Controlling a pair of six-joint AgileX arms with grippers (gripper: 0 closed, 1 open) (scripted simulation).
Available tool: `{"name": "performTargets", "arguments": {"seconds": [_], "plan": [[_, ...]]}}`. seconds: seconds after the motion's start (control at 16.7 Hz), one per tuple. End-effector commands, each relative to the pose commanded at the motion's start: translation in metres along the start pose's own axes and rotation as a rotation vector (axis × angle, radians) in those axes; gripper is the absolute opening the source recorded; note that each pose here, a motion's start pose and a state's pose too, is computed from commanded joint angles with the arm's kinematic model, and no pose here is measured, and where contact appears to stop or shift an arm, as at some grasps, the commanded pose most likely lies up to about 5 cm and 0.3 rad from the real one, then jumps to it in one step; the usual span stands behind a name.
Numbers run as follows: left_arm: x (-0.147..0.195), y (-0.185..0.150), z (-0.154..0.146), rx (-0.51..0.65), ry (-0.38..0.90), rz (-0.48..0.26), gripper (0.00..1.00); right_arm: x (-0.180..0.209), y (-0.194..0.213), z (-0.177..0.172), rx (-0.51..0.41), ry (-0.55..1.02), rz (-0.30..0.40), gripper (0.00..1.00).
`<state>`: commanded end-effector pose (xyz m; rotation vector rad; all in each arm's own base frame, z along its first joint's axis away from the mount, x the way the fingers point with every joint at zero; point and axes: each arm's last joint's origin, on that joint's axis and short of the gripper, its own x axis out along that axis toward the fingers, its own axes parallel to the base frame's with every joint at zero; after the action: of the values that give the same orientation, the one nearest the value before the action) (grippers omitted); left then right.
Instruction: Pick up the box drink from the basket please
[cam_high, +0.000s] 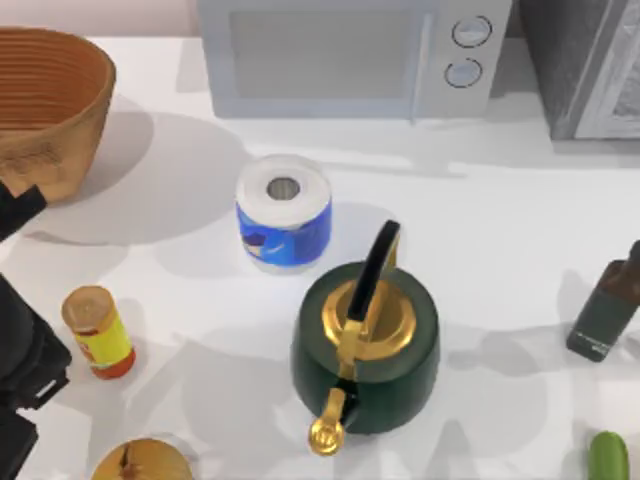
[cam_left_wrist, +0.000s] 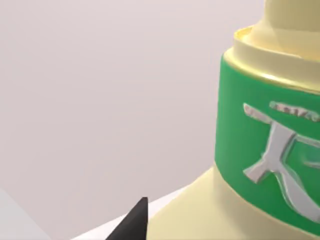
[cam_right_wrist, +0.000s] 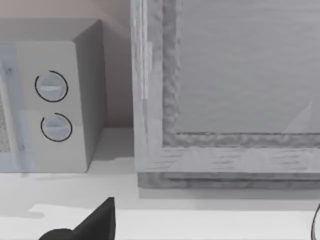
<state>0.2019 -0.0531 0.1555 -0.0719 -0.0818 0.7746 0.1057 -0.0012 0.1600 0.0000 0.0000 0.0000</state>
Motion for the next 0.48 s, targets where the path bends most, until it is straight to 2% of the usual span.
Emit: {"name": "performTargets", "arguments": {"seconds": [0.18,0.48], "plan": [[-0.004,-0.001,-0.017,0.085,0.034,-0.053,0.0,0.0,0.0,0.0,0.0,0.0,0.0,1.0],[-0.005,-0.001,-0.018,0.093,0.037,-0.059,0.0,0.0,0.0,0.0,0.0,0.0,0.0,1.0]]}}
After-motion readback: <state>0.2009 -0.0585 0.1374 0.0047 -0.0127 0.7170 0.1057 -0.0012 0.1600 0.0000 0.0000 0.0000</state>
